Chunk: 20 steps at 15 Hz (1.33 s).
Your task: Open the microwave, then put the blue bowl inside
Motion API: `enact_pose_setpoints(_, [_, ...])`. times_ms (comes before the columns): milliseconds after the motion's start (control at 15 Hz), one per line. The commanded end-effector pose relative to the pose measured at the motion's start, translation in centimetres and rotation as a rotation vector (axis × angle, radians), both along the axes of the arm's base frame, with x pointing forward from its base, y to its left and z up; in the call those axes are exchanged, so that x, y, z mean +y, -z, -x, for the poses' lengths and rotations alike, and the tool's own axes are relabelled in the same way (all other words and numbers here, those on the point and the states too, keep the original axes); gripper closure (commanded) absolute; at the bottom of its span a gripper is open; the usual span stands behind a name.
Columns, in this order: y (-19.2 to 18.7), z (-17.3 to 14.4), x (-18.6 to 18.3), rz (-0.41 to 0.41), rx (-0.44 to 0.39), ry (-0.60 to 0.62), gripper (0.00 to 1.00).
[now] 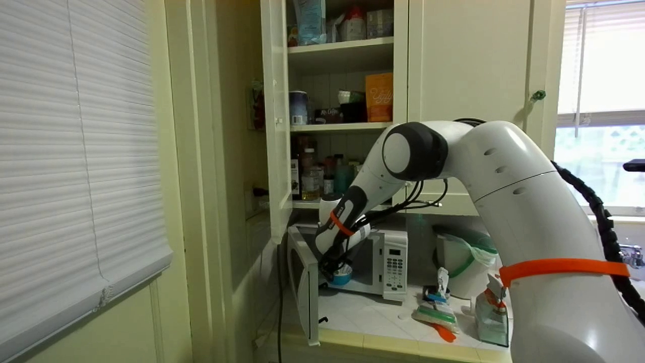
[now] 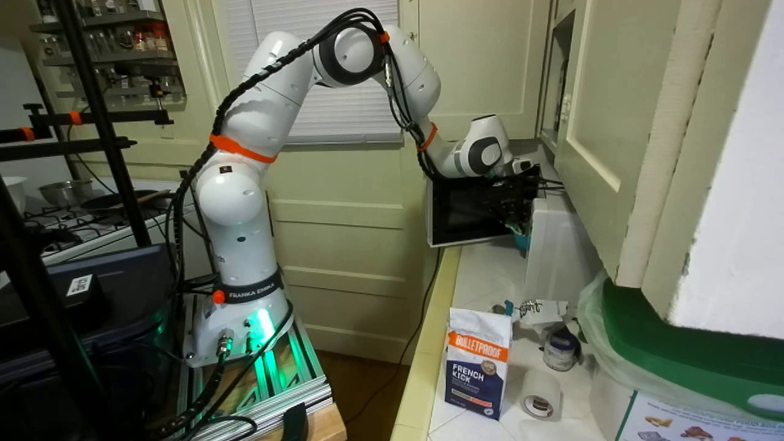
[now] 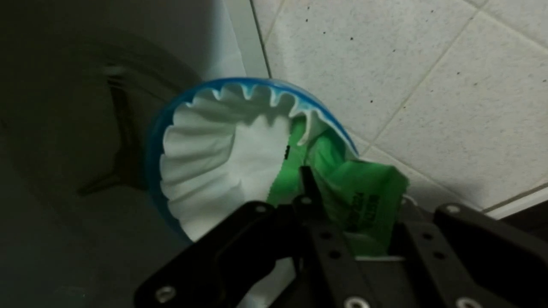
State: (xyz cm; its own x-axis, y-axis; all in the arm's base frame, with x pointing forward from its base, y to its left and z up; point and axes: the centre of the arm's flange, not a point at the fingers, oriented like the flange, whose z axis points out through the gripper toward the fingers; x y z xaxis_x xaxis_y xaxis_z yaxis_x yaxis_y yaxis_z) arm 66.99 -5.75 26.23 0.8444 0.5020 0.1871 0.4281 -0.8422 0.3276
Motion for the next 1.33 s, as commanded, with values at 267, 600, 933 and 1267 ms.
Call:
enact_pose_setpoints(267, [0.4,-3.0,-1.2,-0.038,-0.013,0.069,0.93])
enact_pose_setpoints(600, [0.2,-3.4,-1.2,-0.058,-0.026,0.091,0.52])
enact_pose_setpoints(933, [0.1,-3.4,-1.2,-0.062,-0.028,0.101,0.16])
enact_pose_setpoints(1267, [0.7,-3.9,-2.0,-0.060,-0.014,0.131,0.16])
